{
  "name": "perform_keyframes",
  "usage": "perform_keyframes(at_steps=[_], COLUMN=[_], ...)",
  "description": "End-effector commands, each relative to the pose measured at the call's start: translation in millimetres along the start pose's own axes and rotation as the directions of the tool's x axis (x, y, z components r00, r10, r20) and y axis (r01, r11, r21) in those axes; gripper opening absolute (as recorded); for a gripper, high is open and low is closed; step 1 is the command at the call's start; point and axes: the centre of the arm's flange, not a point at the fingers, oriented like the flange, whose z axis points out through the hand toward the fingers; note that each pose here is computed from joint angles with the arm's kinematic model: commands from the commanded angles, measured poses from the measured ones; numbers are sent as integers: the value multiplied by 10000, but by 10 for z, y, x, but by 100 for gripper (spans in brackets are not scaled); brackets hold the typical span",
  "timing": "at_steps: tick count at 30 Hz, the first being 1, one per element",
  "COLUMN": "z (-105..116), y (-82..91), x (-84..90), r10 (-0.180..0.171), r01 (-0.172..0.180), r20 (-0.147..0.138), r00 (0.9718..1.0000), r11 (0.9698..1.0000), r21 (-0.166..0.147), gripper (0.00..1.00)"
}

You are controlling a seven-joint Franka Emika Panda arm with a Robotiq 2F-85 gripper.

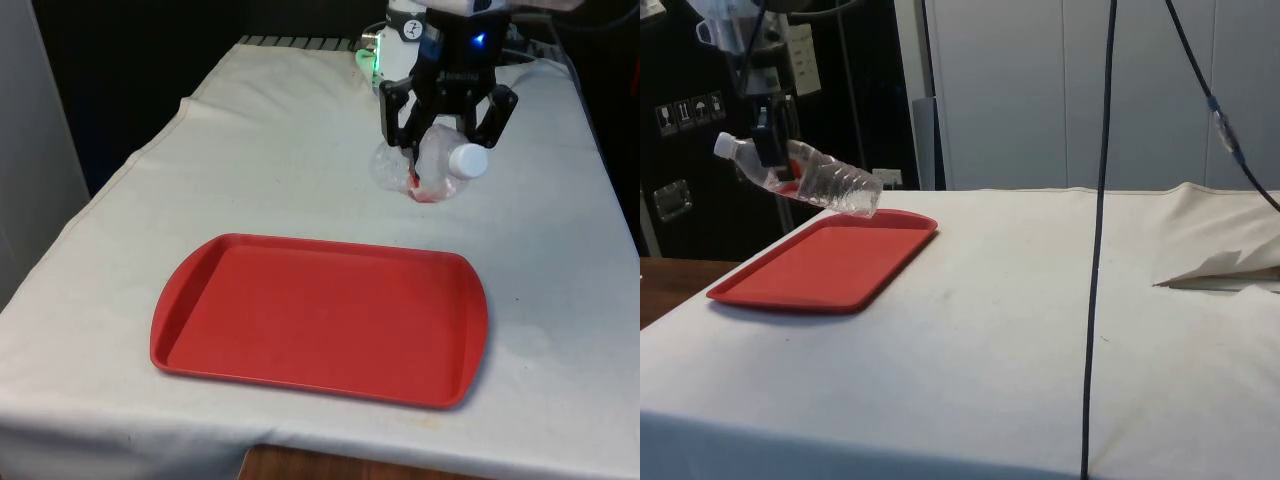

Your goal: Place the bottle upright on the tray.

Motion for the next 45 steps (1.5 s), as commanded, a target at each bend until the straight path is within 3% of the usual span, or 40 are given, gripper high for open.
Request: perform_keyframes(at_steps=[1, 6, 7, 14, 15, 22, 23, 24, 27, 35, 39, 40, 42, 45], z=[18, 39, 37, 76, 73, 116, 107, 124, 138, 132, 89, 123, 72, 71], y=[7, 3, 0, -3, -6, -10, -12, -11, -13, -5, 24, 14, 29, 33], x=[-5, -5, -1, -6, -2, -8, -5, -8, -9, -12, -15, -9, -7, 2], r10=[166, 581, 510, 1141, 1100, 1700, 1597, 1778, 1993, 2017, 2057, 2045, 2097, 2148], r01=[-166, -582, -510, -1142, -1100, -1701, -1597, -1779, -1994, -2018, -2057, -2044, -2098, -2151], r20=[41, 71, 51, 131, 110, 192, 159, 202, 222, 204, 28, 156, -122, -273], r00=[9999, 9983, 9987, 9934, 9939, 9853, 9870, 9839, 9797, 9792, 9786, 9787, 9777, 9763], r11=[9999, 9983, 9987, 9935, 9939, 9854, 9872, 9841, 9799, 9794, 9786, 9789, 9777, 9766], r21=[21, 25, 3, 27, 6, 32, 4, 31, 33, 25, -19, -32, -44, -68], gripper=[34, 34, 34, 34, 34, 34, 34, 34, 34, 34, 34, 34, 34, 34])
